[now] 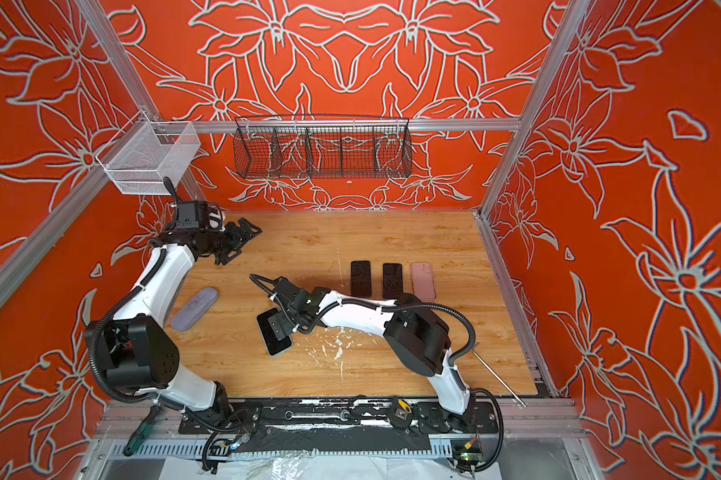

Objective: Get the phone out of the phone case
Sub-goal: 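Align the open right gripper above the white-edged phone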

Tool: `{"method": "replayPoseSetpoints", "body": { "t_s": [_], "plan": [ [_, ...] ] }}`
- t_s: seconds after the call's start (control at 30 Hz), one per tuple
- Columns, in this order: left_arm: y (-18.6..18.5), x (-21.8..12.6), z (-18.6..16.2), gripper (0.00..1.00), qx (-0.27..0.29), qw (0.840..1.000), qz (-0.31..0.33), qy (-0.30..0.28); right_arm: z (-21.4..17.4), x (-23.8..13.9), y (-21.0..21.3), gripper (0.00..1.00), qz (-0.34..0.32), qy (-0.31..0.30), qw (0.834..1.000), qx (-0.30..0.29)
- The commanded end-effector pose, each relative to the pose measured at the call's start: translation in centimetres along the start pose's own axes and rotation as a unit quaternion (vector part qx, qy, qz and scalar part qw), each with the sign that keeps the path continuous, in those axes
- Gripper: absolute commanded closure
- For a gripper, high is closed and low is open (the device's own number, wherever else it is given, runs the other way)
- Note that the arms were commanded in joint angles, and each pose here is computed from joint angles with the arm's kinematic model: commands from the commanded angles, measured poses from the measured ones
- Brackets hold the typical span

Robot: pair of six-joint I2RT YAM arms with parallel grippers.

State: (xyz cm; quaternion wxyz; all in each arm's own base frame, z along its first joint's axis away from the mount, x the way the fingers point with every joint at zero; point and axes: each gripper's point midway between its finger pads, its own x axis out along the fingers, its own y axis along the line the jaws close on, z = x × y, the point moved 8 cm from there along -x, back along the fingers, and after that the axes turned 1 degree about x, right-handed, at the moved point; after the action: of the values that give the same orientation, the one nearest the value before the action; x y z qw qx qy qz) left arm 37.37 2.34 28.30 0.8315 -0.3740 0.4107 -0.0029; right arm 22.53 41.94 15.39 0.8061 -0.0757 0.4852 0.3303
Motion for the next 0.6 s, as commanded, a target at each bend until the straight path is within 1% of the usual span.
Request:
{"method": "replayPoseSetpoints", "body": {
  "t_s": [0.0, 0.33, 0.57],
  "plan": [
    [-0.27, -0.73, 0.61, 0.03, 0.008, 1.000, -0.004, -0.006, 0.04, 0.49, 0.14, 0.02, -0.005, 0.008, 1.000, -0.009],
    [-0.39, -1.25, 0.66, 0.03, 0.009, 1.000, -0.006, -0.012, -0.87, 0.68, -0.34, 0.02, -0.011, 0.018, 1.000, -0.005],
    [-0.37, -1.57, 0.75, 0.03, 0.024, 1.000, 0.003, -0.020, -0.49, 0.12, -0.18, 0.02, -0.010, 0.016, 1.000, 0.002]
  ]
}}
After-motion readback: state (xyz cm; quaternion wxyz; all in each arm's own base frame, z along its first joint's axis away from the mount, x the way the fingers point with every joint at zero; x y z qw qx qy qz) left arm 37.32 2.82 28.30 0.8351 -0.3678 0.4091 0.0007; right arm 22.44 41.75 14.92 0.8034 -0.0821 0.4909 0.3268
